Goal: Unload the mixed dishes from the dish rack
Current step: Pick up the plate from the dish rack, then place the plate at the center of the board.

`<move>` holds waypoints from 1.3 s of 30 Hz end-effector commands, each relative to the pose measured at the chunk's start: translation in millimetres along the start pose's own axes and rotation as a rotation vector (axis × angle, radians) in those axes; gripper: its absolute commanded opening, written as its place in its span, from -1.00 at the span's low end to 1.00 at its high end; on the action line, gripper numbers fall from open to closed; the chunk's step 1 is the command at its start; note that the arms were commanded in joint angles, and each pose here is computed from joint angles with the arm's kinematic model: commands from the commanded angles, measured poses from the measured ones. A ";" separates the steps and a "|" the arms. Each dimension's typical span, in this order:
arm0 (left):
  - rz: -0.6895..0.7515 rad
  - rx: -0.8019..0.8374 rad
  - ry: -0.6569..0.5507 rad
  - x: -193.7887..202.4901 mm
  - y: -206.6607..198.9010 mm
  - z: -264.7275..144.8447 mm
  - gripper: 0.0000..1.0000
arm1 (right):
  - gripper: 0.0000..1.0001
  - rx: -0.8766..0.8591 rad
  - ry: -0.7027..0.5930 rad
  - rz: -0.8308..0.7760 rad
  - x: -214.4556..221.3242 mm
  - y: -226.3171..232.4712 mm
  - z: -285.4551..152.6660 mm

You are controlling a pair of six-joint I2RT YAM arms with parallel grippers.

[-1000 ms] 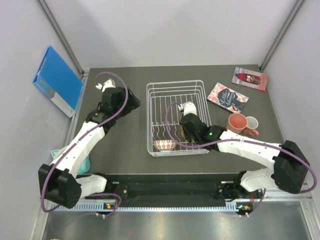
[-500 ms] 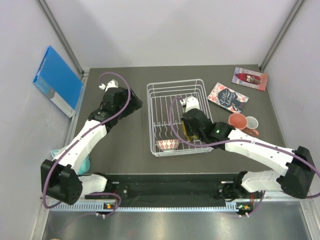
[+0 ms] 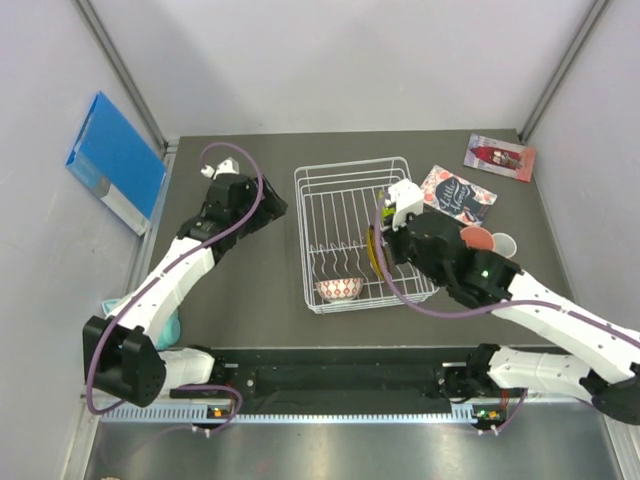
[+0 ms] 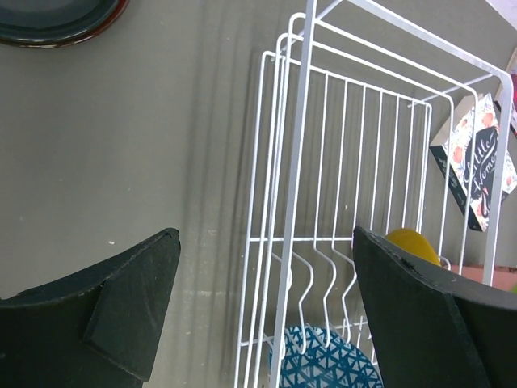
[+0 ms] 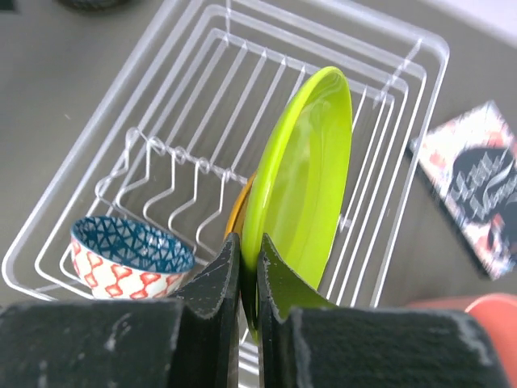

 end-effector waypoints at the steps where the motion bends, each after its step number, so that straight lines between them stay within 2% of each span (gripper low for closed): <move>1: 0.053 0.105 -0.022 -16.3 -28.9 -11.1 0.83 | -1.00 -0.053 -0.196 -0.182 -13.0 1.9 -16.0; 2: 0.066 0.123 -0.012 -16.5 -32.5 -12.6 0.83 | -1.00 -0.053 -0.290 -0.199 -21.2 3.6 -26.9; 3: 0.080 0.167 0.020 -15.9 -41.8 -15.9 0.83 | -1.00 -0.037 -0.327 -0.237 -20.0 3.8 -30.6; 4: 0.106 0.187 0.038 -15.5 -45.5 -17.9 0.82 | -1.00 0.012 -0.314 -0.343 -4.3 2.0 -28.1; 5: 0.122 0.197 0.065 -13.9 -48.0 -19.7 0.82 | -1.00 0.015 -0.398 -0.353 -12.1 6.1 -40.0; 6: 0.137 0.244 0.114 -11.7 -57.9 -22.5 0.80 | -1.00 0.028 -0.420 -0.395 -10.1 6.9 -43.0; 7: 0.158 0.261 0.141 -9.8 -60.5 -24.2 0.79 | -1.00 0.060 -0.400 -0.511 4.3 6.5 -40.6; 9: 0.178 0.306 0.198 -6.9 -69.9 -29.3 0.73 | -1.00 0.084 -0.482 -0.562 0.1 16.2 -51.6; 12: 0.211 0.394 0.279 0.7 -79.2 -40.2 0.68 | -1.00 0.161 -0.457 -0.726 13.8 27.1 -50.8; 16: 0.260 0.513 0.397 15.5 -86.4 -55.6 0.66 | -1.00 0.272 -0.402 -1.036 32.3 43.9 -42.7; 19: 0.300 0.549 0.443 27.1 -87.1 -64.2 0.65 | -1.00 0.311 -0.426 -1.148 38.6 53.0 -40.1; 26: 0.444 0.614 0.494 64.4 -89.5 -93.7 0.66 | -1.00 0.246 -0.474 -1.207 37.0 77.1 -33.4; 34: 0.527 0.644 0.537 90.8 -91.4 -100.1 0.65 | -1.00 0.172 -0.541 -1.201 24.2 98.6 -32.9; 39: 0.585 0.600 0.533 98.5 -87.0 -95.4 0.55 | -1.00 0.145 -0.564 -1.168 17.3 104.0 -35.9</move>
Point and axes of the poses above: each gripper's point midway between its finger pads, its own z axis out along the fingers, its own y axis along the line the jaws close on, x = y × z, the point moved 5 cm from there along -z, back along the fingers, and after that the axes turned 10 degrees about -z, right-handed, at the moved point
